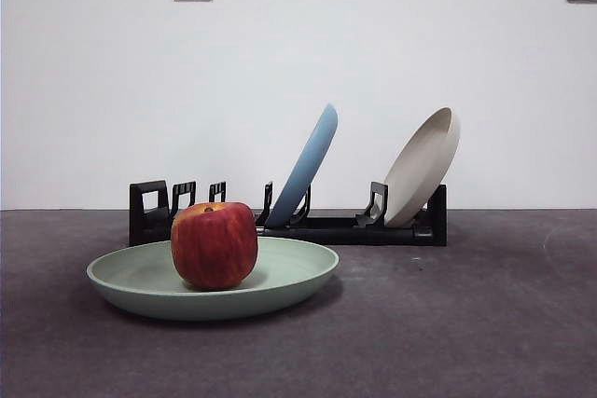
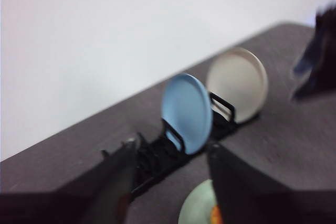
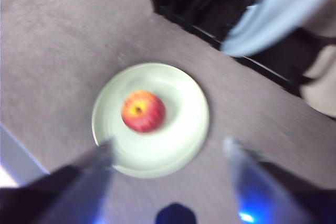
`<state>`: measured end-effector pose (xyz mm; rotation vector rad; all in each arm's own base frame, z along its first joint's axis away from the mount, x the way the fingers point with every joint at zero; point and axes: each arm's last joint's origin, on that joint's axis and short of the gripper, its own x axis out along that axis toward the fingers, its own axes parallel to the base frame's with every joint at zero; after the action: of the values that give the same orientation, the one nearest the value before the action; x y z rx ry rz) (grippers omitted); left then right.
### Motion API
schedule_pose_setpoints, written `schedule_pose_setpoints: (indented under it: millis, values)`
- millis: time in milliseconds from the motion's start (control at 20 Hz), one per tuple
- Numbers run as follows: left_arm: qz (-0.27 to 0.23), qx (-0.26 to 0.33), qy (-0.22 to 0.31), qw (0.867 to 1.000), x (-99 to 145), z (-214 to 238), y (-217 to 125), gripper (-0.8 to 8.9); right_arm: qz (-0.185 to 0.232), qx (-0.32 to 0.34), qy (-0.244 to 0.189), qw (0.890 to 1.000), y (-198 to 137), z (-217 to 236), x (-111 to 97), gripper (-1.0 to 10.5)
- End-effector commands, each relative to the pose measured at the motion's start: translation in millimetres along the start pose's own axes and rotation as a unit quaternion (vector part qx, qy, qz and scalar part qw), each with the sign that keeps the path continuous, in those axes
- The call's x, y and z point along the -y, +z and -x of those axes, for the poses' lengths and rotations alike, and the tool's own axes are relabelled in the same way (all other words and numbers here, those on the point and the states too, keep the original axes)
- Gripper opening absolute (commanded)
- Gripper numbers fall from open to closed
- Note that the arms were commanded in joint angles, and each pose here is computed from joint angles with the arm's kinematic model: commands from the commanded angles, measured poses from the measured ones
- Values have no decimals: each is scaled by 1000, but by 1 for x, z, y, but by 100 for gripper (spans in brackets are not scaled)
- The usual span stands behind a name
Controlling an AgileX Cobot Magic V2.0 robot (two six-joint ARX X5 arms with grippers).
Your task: Take the green plate from the plate rack,put the plate on the table,take the apple from the table,put the apple in the plate
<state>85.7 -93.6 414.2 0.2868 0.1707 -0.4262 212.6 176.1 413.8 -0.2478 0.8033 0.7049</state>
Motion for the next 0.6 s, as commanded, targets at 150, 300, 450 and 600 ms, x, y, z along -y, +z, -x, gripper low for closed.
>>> schedule_pose_setpoints:
  millis: [150, 300, 450, 600]
  values:
    - [-31, -9, -15, 999, 11, -18, 1, -8, 4, 27, -12, 1000, -11, 36, 6, -11]
    - [-32, -5, -51, 998, 14, -19, 2, -8, 3, 60, -38, 997, -17, 58, 6, -11]
    - [-35, -14, -45, 998, 11, -23, 0, -8, -2, 110, -64, 992, -29, 65, 6, -11]
    - [-41, -29, -46, 998, 13, -29, -10, -8, -13, 145, -63, 987, -54, 52, 7, -11]
